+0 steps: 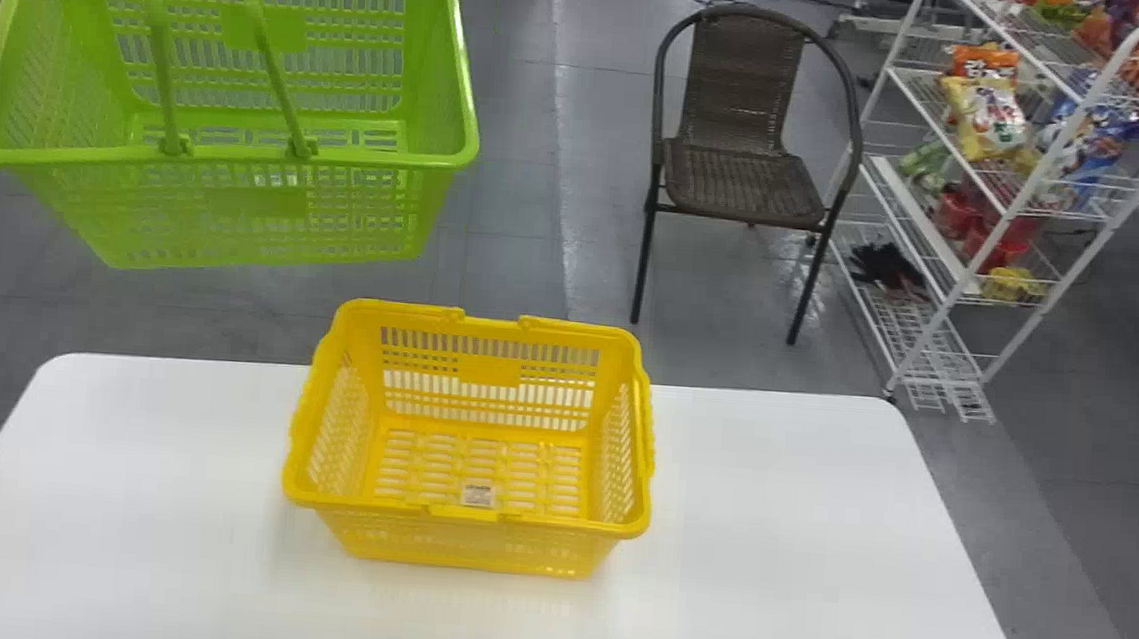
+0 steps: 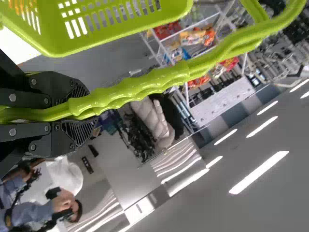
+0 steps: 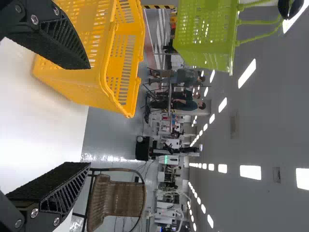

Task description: Grasp handle with right gripper to insert into left gripper then lift and swing left to center

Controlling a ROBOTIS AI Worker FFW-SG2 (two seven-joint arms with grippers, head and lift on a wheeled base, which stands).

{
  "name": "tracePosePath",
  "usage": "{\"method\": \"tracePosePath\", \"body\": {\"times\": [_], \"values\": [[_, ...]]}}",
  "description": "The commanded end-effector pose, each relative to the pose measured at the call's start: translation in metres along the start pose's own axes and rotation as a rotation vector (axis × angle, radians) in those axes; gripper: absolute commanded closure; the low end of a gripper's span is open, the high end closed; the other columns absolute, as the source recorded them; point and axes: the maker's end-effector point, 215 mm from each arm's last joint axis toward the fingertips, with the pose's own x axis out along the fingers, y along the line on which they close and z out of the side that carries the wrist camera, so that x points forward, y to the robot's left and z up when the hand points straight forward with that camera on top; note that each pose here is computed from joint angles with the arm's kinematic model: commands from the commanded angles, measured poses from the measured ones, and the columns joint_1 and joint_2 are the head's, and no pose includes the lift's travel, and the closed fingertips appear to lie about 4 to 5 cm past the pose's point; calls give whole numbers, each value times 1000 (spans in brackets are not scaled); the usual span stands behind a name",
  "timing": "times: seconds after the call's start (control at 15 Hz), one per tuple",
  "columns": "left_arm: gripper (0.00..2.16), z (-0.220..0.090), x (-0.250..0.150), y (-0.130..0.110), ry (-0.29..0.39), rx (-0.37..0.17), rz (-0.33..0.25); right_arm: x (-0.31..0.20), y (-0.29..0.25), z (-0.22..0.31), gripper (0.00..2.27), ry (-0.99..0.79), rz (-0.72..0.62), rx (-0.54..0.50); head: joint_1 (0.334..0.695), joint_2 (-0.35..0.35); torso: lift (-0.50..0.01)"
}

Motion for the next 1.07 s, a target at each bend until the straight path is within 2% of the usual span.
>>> {"method": "tracePosePath", "body": {"times": [0.0, 0.07, 0.2, 0.27, 0.53, 0.6, 0.8, 1.0], "values": [[2135, 3, -61, 16, -59, -23, 43, 0, -2, 1, 110, -3, -3, 0, 695, -3, 0], [2135, 1, -88, 23, -84, -29, 65, 0, -3, 1, 110, -4, -6, -1, 695, 47, 0], [2135, -12, -135, 37, -127, -39, 104, 0, -7, 2, 110, -4, -11, -5, 695, 99, 0], [2135, -23, -158, 44, -139, -46, 129, 0, -9, 2, 110, -4, -16, -3, 695, 145, 0], [2135, -84, -225, 65, -164, -58, 214, 1, -16, 0, 110, 2, -19, -9, 695, 232, 0], [2135, -103, -237, 66, -159, -65, 225, 1, -19, -1, 110, 6, -25, -7, 695, 268, 0], [2135, -159, -268, 62, -139, -66, 268, 2, -27, -1, 110, 9, -35, -10, 695, 303, 0], [2135, -215, -285, 42, -125, -80, 256, 2, -34, -1, 110, 11, -45, -12, 695, 334, 0]]}}
